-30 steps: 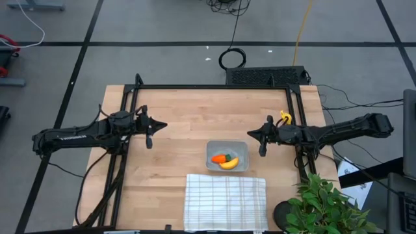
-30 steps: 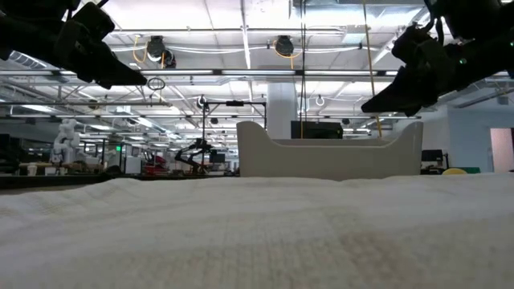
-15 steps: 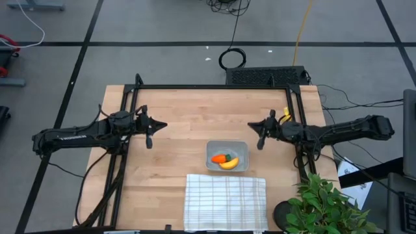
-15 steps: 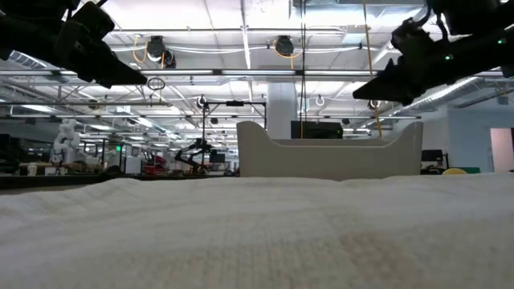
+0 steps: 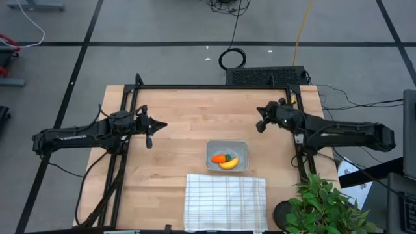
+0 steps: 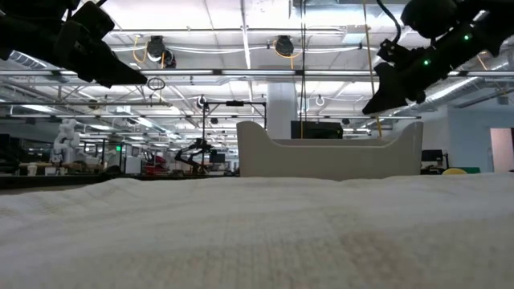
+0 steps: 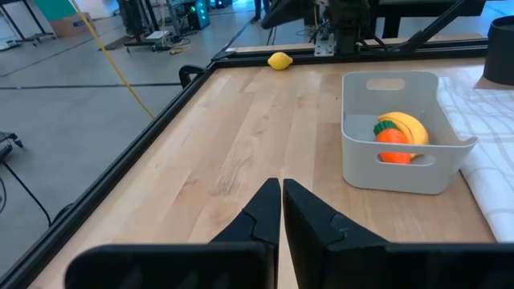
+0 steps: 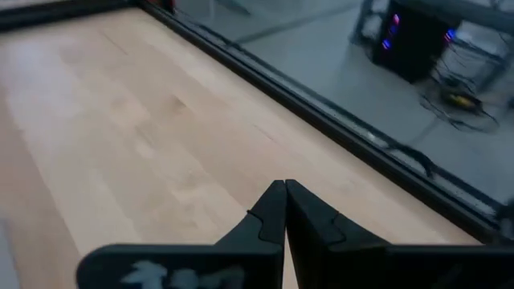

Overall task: Pick and placing Produce into tupperware
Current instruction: Put the lemon into the gray bin

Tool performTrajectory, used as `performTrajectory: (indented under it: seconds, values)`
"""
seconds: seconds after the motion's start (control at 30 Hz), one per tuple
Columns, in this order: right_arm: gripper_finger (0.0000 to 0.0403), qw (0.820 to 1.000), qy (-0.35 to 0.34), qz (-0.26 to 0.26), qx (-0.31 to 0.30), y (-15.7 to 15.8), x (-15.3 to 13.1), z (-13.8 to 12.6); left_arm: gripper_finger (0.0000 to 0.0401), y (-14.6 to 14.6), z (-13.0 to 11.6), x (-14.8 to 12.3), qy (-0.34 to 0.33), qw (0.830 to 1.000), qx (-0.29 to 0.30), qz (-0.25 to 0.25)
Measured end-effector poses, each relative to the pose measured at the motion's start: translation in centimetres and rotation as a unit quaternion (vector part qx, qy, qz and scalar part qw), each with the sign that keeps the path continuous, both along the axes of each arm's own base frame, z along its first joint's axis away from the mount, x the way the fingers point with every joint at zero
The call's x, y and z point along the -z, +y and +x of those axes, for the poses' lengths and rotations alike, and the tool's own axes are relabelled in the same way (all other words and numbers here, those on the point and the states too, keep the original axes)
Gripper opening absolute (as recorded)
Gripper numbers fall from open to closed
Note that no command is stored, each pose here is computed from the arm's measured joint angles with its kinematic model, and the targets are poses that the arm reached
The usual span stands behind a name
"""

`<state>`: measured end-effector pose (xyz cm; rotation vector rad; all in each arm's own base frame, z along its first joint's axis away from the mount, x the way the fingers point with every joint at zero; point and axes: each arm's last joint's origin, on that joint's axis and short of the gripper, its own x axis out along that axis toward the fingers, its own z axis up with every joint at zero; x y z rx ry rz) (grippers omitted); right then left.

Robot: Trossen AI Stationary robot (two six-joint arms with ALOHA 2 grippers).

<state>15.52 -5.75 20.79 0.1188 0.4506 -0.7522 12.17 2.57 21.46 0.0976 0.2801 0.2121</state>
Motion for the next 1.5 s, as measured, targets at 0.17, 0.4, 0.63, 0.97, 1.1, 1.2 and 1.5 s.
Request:
performTrajectory:
  seconds: [0.17,0.4,0.63,0.97,1.1,1.2,1.5]
  values:
    - [0.0000,0.997,0.052,0.025,0.052,-0.7,-1.5,-0.8,0.0021,0.0,0.0,0.0,0.000,1.000,0.000,0.000]
    - [0.0000,0.986,0.109,0.046,0.120,-0.9,-2.0,-2.1,0.0021,0.0,-0.1,0.3,0.014,1.000,-0.003,-0.015]
    - [0.0000,0.983,0.138,0.051,0.108,-0.8,-2.3,-2.3,0.0021,0.0,-0.1,0.3,0.015,1.000,-0.004,-0.018]
    - [0.0000,0.980,0.123,0.089,0.132,-0.8,-3.1,-2.7,0.0021,0.0,-0.1,0.3,0.012,1.000,-0.004,-0.017]
    - [0.0000,0.975,0.115,0.105,0.160,-1.1,-3.8,-3.1,0.0021,0.0,-0.1,0.3,0.011,1.000,-0.004,-0.017]
    - [0.0000,0.967,0.119,0.133,0.184,-1.3,-4.0,-3.7,0.0021,0.0,-0.1,0.3,0.011,1.000,-0.004,-0.017]
    - [0.0000,0.926,0.202,0.214,0.235,-3.0,-4.5,-3.8,0.0021,0.0,0.0,0.1,0.005,1.000,-0.001,-0.007]
